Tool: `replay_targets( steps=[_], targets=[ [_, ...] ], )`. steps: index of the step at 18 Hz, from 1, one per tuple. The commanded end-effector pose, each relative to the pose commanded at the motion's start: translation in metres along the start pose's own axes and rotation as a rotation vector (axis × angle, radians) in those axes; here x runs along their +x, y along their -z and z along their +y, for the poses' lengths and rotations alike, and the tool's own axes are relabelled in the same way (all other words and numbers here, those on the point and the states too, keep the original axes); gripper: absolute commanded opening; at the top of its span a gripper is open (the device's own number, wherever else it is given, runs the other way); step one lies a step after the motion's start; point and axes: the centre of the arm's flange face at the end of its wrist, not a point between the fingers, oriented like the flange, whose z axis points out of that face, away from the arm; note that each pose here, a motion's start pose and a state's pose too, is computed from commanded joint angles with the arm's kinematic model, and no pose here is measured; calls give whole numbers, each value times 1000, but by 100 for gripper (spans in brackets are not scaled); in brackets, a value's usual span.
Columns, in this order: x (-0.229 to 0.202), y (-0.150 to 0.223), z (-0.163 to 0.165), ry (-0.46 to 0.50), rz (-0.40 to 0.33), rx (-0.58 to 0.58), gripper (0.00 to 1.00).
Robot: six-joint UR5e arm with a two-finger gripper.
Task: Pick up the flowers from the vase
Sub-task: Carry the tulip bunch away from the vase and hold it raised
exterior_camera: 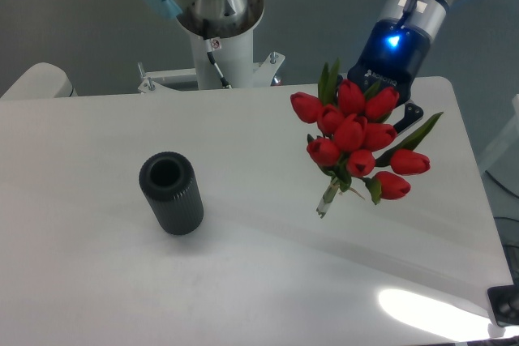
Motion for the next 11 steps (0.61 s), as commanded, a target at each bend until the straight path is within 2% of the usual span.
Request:
replay_targets(
  steps=[11],
  targets=[
    [4, -7, 8, 9, 3, -34, 34]
  ],
)
